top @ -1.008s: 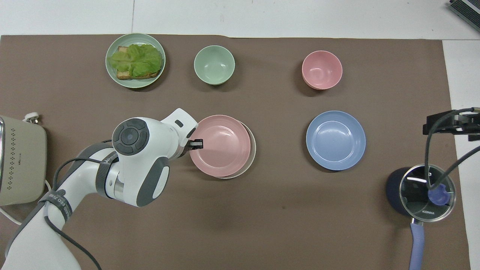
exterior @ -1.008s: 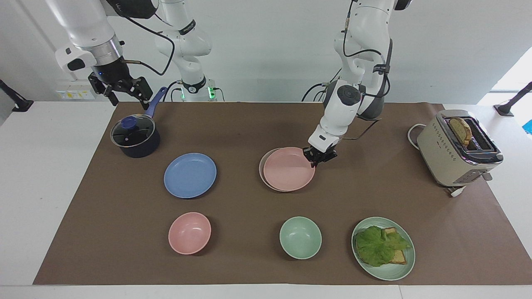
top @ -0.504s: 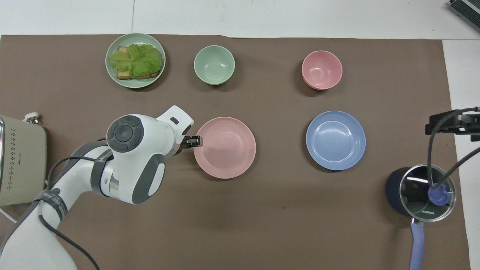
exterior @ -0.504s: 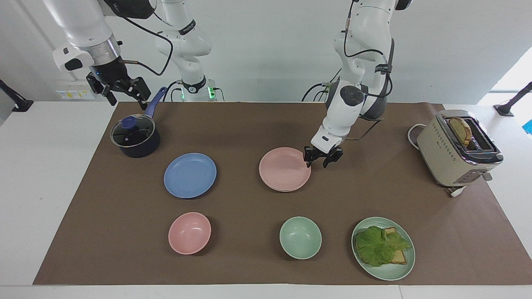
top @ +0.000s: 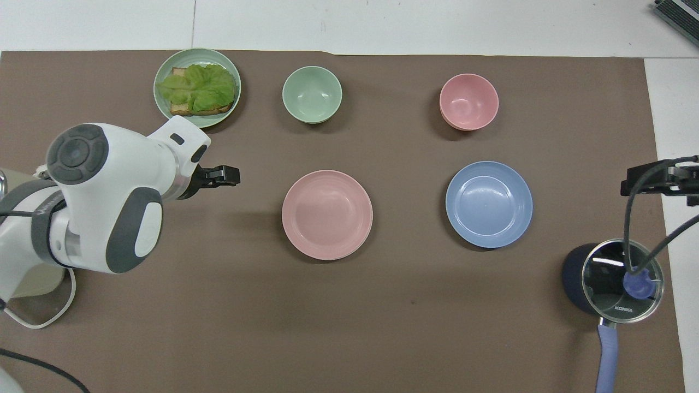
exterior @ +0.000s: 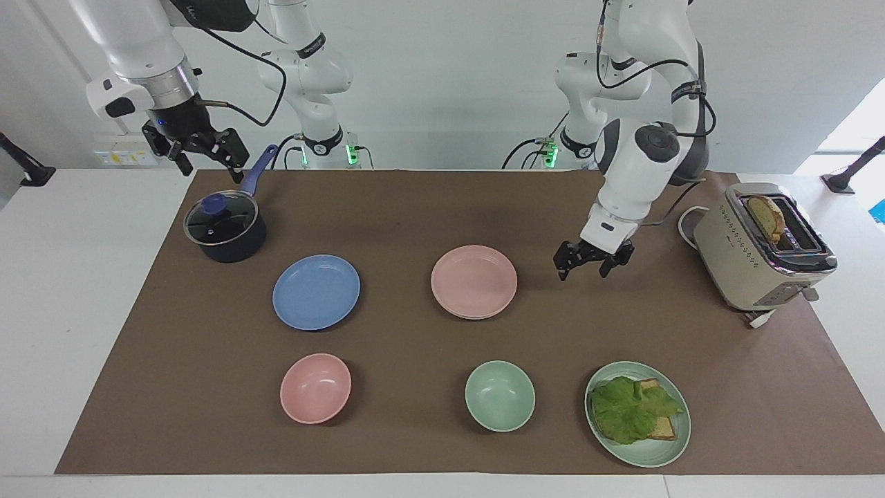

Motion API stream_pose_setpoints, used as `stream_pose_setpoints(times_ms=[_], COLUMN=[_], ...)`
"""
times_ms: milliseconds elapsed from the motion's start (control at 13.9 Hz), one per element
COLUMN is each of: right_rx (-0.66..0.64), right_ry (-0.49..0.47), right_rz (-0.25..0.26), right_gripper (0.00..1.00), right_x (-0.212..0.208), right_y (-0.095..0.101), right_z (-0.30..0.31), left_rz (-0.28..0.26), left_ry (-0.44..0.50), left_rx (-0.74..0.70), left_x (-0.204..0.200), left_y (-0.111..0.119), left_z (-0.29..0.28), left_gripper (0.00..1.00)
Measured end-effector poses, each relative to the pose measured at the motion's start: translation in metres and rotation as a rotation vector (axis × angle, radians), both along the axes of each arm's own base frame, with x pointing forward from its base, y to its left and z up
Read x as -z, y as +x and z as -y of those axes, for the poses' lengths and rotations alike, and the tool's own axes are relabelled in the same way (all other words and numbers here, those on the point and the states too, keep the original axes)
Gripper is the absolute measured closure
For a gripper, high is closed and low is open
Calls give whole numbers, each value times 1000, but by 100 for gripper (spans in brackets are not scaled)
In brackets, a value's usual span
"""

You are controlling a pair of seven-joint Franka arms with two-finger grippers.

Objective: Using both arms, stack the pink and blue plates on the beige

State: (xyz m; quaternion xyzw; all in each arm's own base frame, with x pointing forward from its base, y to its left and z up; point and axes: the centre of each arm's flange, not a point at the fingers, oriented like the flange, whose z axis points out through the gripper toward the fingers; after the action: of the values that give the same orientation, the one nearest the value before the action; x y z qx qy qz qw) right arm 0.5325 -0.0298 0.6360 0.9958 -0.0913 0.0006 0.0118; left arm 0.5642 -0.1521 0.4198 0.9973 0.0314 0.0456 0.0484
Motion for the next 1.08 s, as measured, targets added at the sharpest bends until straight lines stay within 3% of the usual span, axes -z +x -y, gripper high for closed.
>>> stream_pose_setpoints(times_ms=[432,792,1080], right_rx=[0,-1,0], right_ry=[-1,-2,-2], right_rz=[23,41,51], right_gripper=[0,0,0], right_x=[-2,9,61], right_y=[2,9,22], right_z=[1,1,6], left_rz=[-9,-41,-53], left_ry=[24,40,59], left_rx=[91,127,139], left_x=[-39,-105,-159], left_y=[-2,-4,-6], left_z=[-103,-117,-118], left_gripper=[0,0,0])
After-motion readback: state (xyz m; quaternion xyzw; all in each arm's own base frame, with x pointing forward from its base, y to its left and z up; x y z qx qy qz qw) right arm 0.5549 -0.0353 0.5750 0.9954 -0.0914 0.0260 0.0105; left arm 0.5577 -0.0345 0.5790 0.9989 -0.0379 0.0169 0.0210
